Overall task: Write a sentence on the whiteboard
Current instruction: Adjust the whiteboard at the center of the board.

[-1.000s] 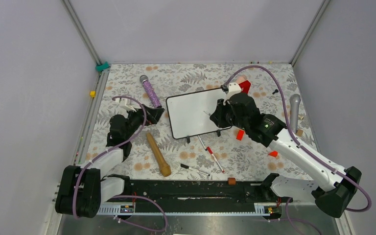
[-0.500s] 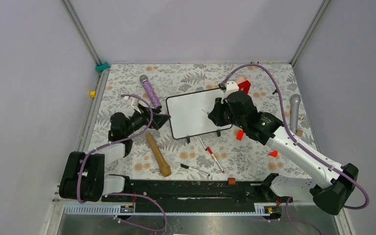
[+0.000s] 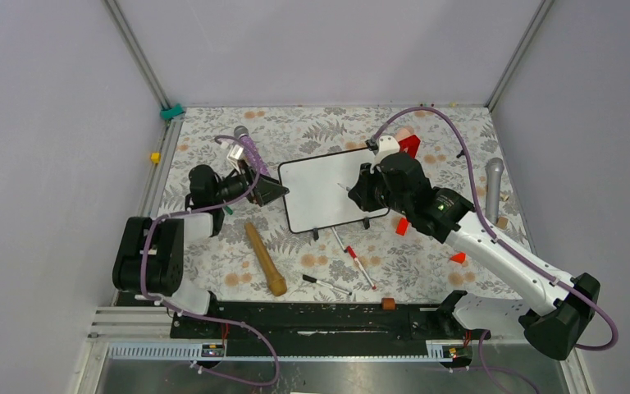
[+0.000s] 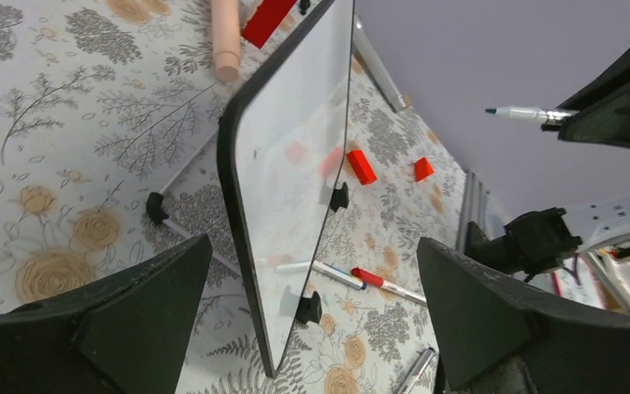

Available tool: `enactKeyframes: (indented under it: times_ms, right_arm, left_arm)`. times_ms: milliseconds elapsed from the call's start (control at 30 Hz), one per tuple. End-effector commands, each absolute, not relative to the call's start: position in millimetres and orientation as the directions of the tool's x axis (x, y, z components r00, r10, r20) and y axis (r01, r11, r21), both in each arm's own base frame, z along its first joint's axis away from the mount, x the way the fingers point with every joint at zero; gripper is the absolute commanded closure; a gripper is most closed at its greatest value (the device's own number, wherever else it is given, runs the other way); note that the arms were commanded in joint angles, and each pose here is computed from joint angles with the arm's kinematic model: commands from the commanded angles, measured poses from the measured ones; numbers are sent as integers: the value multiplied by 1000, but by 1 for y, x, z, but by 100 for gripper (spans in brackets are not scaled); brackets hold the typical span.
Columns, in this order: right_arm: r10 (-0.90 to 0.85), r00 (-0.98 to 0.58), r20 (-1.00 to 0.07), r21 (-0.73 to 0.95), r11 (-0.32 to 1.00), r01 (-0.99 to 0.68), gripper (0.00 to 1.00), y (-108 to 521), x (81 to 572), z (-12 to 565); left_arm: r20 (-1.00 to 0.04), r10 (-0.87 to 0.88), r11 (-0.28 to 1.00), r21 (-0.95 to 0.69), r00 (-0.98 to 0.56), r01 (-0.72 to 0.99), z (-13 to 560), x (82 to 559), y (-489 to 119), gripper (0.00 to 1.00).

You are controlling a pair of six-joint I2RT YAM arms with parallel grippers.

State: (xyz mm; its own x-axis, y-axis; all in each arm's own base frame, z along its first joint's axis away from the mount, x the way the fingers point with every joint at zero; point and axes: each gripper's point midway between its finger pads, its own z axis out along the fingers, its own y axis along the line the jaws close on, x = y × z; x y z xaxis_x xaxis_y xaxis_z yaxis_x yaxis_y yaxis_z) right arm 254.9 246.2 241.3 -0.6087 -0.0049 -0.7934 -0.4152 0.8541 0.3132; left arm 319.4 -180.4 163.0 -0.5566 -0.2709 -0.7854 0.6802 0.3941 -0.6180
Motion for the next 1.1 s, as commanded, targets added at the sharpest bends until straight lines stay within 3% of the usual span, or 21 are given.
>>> enactKeyframes:
  times_ms: [0, 200, 733, 933, 1067]
  right_arm:
    - [27, -557, -830, 317, 845, -431, 100, 249, 264, 264]
    - [31, -555, -831, 318, 845, -429, 100, 249, 264, 265]
    - [26, -555, -831, 324, 835, -445, 100, 257, 268, 271]
    - [22, -558, -830, 325, 832, -450, 100, 258, 267, 270]
    - [13, -569, -822, 333, 822, -462, 100, 263, 267, 268]
  left_arm:
    - [-764, -271, 268, -644, -586, 716, 181, 322, -179, 1]
    - [-706, -341, 209, -700, -620, 682, 179, 339, -160, 1]
    - [-753, -382, 285, -648, -536, 707, 183, 335, -156, 1]
    - [-798, -428, 389, -586, -424, 711, 191, 331, -148, 1]
    - [-771, -403, 396, -633, -493, 666, 182, 339, -149, 1]
